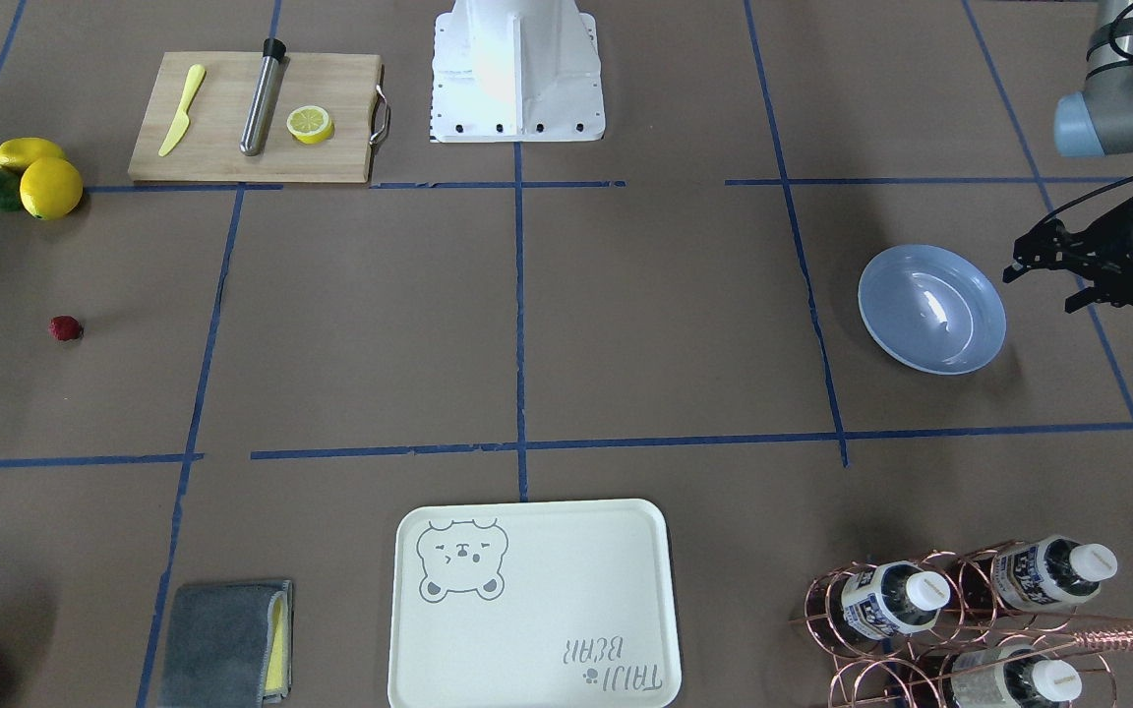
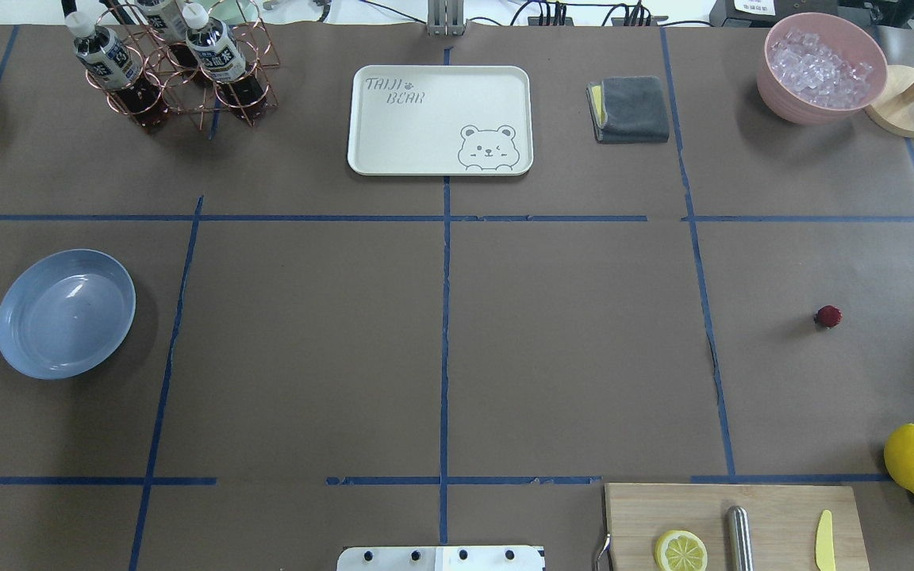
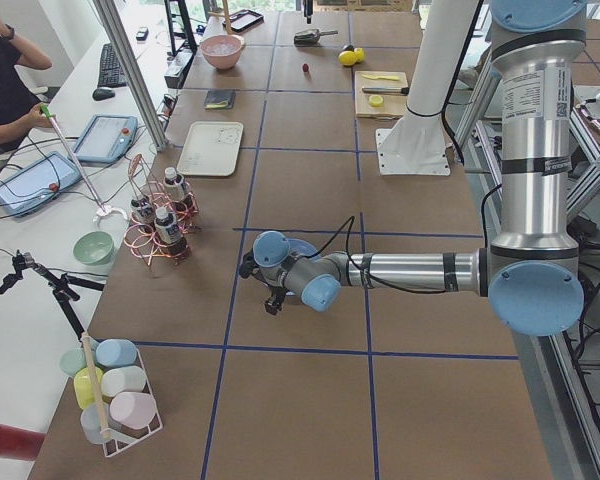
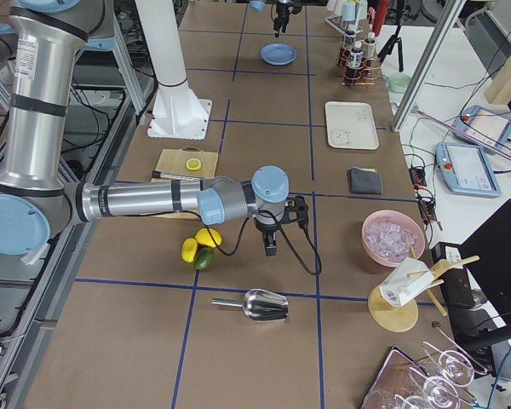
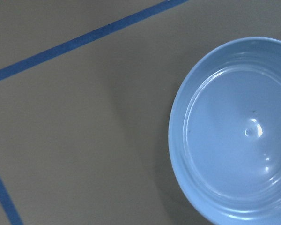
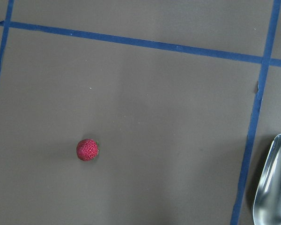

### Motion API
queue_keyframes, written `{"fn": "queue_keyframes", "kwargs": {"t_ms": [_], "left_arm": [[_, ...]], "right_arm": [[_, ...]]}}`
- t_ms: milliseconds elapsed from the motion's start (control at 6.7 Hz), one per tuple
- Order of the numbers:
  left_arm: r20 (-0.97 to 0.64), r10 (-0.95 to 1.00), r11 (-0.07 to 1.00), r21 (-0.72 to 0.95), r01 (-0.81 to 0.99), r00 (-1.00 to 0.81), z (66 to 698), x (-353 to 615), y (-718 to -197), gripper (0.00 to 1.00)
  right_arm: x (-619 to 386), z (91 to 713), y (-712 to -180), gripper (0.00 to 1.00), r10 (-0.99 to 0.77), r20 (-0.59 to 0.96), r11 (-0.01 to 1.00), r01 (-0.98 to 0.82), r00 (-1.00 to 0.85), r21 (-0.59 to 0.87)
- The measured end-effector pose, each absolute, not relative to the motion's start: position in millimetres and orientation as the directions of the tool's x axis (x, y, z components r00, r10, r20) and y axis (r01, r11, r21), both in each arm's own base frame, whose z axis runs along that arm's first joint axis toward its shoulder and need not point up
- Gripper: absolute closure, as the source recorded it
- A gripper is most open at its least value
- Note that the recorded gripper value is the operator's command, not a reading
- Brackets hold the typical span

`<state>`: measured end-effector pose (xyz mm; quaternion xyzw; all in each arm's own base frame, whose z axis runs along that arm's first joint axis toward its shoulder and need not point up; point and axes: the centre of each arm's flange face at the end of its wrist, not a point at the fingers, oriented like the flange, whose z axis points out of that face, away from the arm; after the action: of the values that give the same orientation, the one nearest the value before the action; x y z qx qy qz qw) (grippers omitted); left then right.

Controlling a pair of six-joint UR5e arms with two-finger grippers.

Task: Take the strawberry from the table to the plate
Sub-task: 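Reach the left gripper to the light-blue plate rim and grasp it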

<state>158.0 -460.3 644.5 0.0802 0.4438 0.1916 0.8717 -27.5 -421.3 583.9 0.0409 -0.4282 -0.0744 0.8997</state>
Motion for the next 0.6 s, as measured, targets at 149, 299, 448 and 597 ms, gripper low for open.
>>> {"fn": "queue_keyframes", "kwargs": {"t_ms": [149,299,448,597], "left_arm": [[-0.745,0.381,0.924,0.283,-0.257,0.548,645,176,-468,0.06],[-0.742,0.372,0.927,0.27,-0.259,0.558,645,190,-474,0.08],[-0.738,0.369,0.929,0.267,-0.258,0.566,645,197,-478,0.26],[-0.735,0.369,0.929,0.267,-0.257,0.569,645,199,-479,0.37]], "right_arm": [[-28,582,-421,0.0,-0.17,0.765,0.985,0.095,0.621,0.142],[-28,581,-422,0.0,-0.177,0.765,0.984,0.093,0.619,0.152],[-28,581,-421,0.0,-0.174,0.765,0.984,0.089,0.62,0.152],[-28,582,-421,0.0,-0.167,0.766,0.986,0.085,0.621,0.146]]}}
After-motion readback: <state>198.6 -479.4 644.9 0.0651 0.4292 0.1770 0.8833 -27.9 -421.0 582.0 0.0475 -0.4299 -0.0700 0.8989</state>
